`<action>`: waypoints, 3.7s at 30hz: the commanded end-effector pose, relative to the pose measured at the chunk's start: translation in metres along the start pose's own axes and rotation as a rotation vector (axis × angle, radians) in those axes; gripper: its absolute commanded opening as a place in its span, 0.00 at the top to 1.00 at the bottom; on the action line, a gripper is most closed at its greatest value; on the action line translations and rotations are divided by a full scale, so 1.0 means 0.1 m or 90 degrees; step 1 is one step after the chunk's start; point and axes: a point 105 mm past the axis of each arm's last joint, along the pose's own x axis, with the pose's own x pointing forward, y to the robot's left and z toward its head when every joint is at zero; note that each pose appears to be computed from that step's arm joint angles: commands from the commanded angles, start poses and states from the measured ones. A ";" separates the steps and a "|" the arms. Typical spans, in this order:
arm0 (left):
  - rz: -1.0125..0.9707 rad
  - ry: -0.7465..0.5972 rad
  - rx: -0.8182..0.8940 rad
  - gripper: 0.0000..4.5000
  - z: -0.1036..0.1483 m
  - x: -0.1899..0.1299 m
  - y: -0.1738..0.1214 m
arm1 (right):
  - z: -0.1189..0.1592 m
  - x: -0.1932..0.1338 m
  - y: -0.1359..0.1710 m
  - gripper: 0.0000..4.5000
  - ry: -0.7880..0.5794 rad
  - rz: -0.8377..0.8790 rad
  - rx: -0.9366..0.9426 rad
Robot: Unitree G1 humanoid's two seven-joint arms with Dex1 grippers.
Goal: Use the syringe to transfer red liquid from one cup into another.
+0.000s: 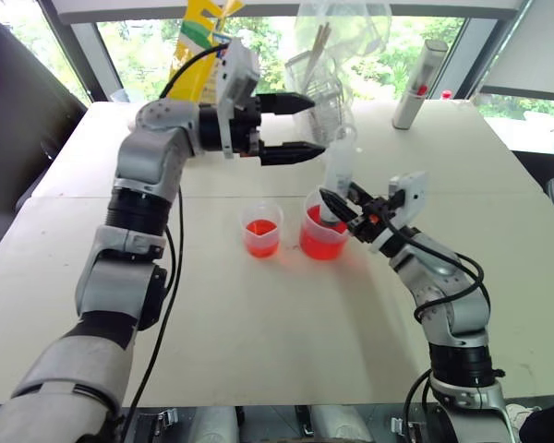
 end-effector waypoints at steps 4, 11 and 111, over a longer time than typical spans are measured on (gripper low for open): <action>-0.012 -0.014 0.028 0.00 0.10 0.16 0.05 | 0.08 0.00 0.04 0.70 -0.023 0.016 -0.043; -0.044 0.003 0.001 0.29 -0.07 0.29 -0.01 | 0.06 -0.02 0.07 0.70 -0.020 0.020 -0.061; 0.090 -0.008 -0.064 0.00 0.19 -0.84 0.10 | 0.08 0.06 0.02 0.70 0.019 0.056 -0.065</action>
